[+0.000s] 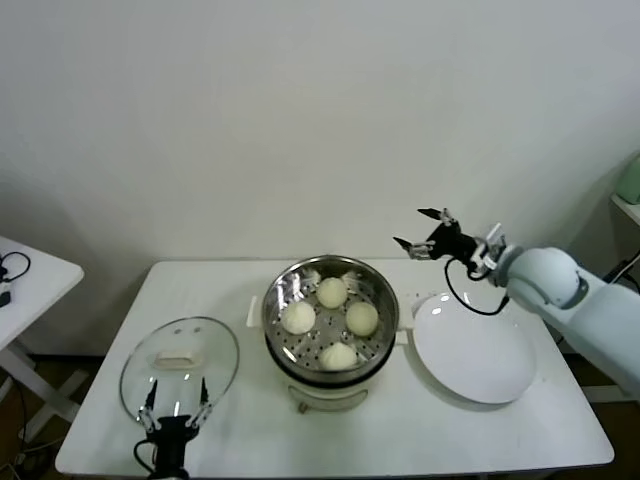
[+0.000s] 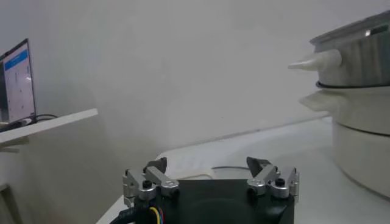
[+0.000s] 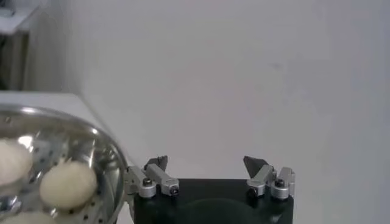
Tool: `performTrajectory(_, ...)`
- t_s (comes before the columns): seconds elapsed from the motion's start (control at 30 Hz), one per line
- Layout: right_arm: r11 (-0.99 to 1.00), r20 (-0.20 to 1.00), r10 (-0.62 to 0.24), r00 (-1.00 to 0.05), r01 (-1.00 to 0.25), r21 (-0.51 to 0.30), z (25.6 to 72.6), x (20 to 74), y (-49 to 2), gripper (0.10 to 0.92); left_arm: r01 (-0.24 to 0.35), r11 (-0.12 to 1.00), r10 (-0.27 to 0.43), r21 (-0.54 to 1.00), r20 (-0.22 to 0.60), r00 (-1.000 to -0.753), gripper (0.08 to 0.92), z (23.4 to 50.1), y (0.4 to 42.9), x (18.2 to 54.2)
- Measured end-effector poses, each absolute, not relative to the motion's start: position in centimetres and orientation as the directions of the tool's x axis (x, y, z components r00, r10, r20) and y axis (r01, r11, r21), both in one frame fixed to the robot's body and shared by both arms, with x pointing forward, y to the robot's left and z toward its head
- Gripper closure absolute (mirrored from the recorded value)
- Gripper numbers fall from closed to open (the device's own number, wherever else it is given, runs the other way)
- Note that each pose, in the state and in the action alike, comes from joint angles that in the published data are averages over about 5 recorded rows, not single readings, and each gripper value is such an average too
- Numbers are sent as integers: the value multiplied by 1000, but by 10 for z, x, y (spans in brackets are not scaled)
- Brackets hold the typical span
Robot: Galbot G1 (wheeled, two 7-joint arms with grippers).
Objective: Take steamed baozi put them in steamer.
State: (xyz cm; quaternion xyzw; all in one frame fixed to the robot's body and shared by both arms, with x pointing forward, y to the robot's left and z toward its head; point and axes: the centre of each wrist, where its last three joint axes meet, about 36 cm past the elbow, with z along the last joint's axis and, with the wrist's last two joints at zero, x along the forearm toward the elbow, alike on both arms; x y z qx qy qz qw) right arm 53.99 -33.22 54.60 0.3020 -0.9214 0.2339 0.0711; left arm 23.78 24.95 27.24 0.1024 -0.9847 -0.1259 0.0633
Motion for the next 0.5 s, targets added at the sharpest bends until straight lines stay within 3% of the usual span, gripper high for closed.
performTrajectory(0.27,864,55,-455,-889,-455,-216,475,489,-333,200,-187,948,-218,257,101,-971,177,270,248,237)
performTrajectory(0.5,951,32,-301,-953,-303,-67,380,405,-348,200,-185,951,-215,248,100,-971,177,267,244,234)
